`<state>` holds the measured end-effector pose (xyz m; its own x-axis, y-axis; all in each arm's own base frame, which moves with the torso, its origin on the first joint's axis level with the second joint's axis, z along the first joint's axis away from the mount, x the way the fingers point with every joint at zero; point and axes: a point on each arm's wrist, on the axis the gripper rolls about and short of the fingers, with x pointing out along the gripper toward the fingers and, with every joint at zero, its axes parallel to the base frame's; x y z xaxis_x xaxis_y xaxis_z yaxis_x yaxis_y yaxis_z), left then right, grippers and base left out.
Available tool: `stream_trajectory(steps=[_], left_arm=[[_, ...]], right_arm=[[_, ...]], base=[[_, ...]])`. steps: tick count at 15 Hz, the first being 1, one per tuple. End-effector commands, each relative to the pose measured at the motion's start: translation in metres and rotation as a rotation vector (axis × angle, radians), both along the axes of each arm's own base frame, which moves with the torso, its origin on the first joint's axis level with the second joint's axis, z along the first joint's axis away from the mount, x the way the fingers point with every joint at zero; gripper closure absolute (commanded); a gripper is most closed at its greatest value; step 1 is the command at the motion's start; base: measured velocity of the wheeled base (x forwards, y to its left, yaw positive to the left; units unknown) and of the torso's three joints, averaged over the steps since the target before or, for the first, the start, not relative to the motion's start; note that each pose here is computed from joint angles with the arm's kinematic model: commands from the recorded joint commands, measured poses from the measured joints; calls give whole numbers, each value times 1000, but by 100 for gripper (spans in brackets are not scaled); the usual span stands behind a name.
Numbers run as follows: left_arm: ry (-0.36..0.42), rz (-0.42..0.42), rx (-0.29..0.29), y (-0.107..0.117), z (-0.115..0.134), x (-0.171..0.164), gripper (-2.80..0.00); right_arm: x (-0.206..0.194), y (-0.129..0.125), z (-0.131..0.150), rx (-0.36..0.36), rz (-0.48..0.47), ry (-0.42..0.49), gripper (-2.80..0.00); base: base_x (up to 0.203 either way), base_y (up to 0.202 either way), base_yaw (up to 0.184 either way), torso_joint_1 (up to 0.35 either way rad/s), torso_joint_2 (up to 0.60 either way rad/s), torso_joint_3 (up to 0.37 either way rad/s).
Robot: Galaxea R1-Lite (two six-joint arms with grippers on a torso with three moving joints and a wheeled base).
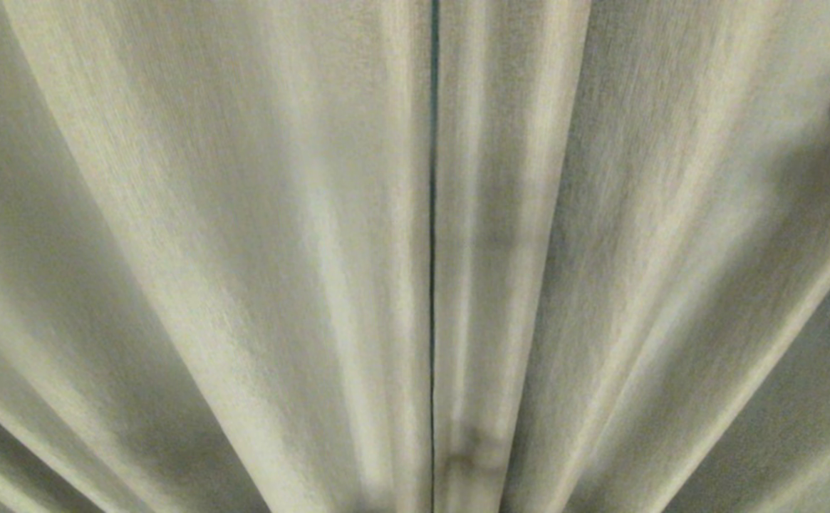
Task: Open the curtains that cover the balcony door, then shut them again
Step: Pull the outer curtains open on both sides
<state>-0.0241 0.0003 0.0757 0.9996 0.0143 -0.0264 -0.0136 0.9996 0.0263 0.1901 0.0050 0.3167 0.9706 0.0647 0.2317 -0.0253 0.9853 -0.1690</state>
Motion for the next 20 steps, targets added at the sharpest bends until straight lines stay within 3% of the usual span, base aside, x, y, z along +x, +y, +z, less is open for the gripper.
stream_trajectory(steps=[1, 7, 20], left_arm=[[1, 1, 0, 0, 0, 0, 0], [2, 1, 0, 0, 0, 0, 0], [0, 1, 0, 0, 0, 0, 0]], right_arm=[[-2, 0, 1, -1, 0, -10, 0], [-2, -4, 4, -2, -21, -19, 0], [-28, -81, 28, -21, -465, -101, 0]], base=[[0, 0, 0, 0, 0, 0], [0, 0, 0, 0, 0, 0], [0, 0, 0, 0, 0, 0]])
